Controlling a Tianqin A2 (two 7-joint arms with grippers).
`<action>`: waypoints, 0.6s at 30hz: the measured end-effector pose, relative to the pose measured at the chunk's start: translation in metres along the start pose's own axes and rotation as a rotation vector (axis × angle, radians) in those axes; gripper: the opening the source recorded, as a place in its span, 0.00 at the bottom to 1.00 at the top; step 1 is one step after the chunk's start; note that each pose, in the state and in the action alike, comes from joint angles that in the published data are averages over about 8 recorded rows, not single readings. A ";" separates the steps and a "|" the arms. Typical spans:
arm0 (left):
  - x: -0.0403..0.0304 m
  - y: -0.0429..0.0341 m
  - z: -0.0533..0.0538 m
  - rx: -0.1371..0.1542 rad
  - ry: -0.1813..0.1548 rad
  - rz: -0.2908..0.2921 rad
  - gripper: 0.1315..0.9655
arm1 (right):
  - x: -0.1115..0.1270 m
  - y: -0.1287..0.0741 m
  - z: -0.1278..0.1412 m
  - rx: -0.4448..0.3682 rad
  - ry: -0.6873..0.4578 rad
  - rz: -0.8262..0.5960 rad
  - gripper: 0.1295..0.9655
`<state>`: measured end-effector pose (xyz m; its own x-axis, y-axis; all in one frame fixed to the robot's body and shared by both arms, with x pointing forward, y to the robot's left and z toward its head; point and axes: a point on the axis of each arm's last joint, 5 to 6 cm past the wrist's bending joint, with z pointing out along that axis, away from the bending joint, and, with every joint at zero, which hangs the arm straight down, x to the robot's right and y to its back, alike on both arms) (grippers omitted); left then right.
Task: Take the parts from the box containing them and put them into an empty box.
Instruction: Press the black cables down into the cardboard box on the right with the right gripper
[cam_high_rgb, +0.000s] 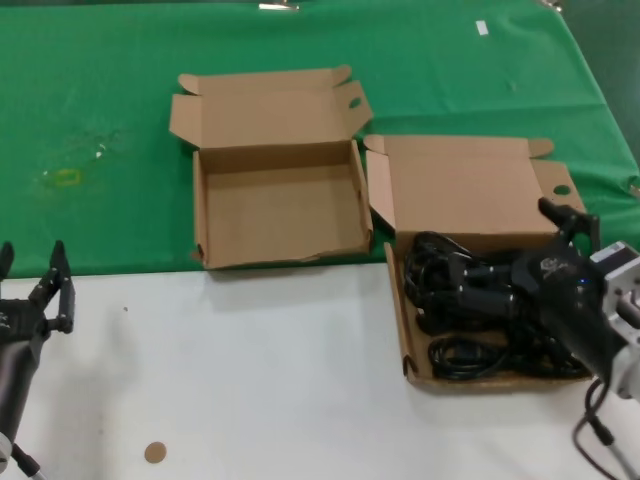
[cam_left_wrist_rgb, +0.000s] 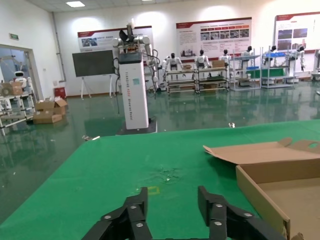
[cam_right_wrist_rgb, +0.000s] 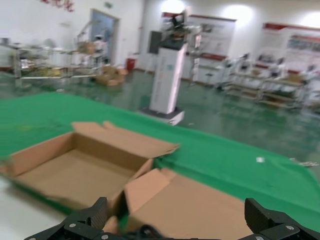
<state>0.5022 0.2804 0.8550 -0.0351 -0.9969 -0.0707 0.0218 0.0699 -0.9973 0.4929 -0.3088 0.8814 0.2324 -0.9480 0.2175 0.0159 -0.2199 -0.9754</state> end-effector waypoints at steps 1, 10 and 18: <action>0.0000 0.0000 0.000 0.000 0.000 0.000 0.44 | 0.003 -0.002 -0.002 -0.006 -0.020 -0.004 1.00; 0.0000 0.0000 0.000 0.000 0.000 0.000 0.21 | 0.043 -0.022 -0.018 -0.091 -0.182 -0.060 1.00; 0.0000 0.0000 0.000 0.000 0.000 0.000 0.09 | 0.072 -0.024 -0.024 -0.195 -0.291 -0.247 1.00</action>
<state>0.5022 0.2804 0.8550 -0.0351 -0.9969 -0.0707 0.0218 0.0699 -0.9973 0.4864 -0.3777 0.9211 0.5095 -0.7633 0.3973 -0.0727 -0.4982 -0.8640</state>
